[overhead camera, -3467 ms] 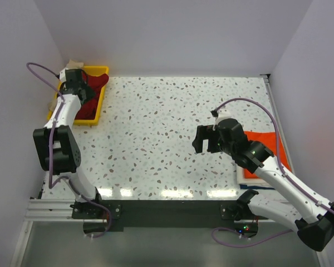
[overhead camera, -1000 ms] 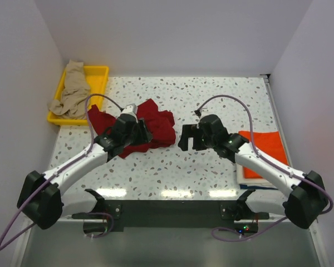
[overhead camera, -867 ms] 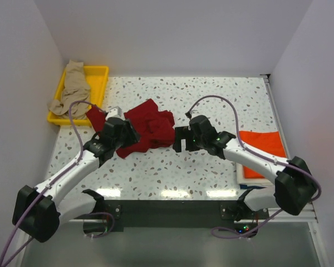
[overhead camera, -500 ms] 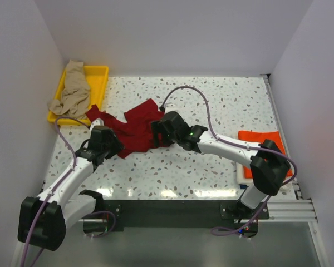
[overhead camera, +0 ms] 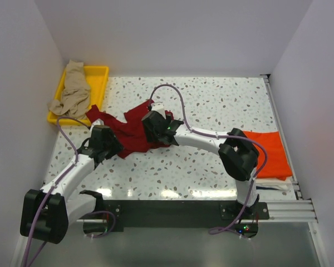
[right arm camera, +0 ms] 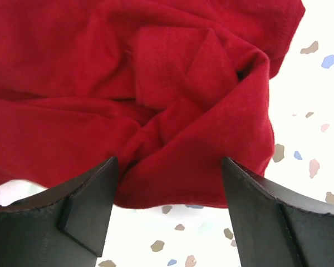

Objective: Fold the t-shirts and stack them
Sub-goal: Flatten the tshirt out

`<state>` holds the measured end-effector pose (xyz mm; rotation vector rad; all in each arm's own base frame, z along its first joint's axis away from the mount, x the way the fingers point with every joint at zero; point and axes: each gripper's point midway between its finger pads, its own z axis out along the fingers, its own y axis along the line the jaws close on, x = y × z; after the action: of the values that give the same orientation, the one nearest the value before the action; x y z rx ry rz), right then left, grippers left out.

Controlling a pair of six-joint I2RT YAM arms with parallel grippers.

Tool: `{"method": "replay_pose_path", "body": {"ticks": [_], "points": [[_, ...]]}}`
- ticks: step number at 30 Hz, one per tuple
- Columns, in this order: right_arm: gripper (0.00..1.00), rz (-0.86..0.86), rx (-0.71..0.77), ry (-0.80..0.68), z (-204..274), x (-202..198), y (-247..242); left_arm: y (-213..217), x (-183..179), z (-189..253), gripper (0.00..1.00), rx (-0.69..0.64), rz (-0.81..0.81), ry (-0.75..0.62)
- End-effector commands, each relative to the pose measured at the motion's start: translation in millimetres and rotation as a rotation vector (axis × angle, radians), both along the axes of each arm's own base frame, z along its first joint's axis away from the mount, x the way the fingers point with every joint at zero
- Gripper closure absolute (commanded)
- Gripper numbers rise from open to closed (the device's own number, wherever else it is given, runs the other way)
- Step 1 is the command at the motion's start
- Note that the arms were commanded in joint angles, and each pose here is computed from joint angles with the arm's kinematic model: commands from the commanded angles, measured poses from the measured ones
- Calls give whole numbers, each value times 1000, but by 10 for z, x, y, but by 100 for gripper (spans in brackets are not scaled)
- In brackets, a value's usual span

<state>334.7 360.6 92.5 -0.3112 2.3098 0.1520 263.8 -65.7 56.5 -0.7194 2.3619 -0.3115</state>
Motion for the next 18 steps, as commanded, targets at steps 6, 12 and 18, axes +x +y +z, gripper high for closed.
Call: {"method": "replay_pose_path", "body": {"ticks": [6,12,18], "points": [[55,-55,-85,-48,90,105,-144,23,78,1,49,3,6,-36],[92,-117,-64,-67,358,202,-434,34,2,-136,49,0,15,-8],[96,-189,12,-55,519,243,-925,-25,-72,-319,51,-43,16,12]]}}
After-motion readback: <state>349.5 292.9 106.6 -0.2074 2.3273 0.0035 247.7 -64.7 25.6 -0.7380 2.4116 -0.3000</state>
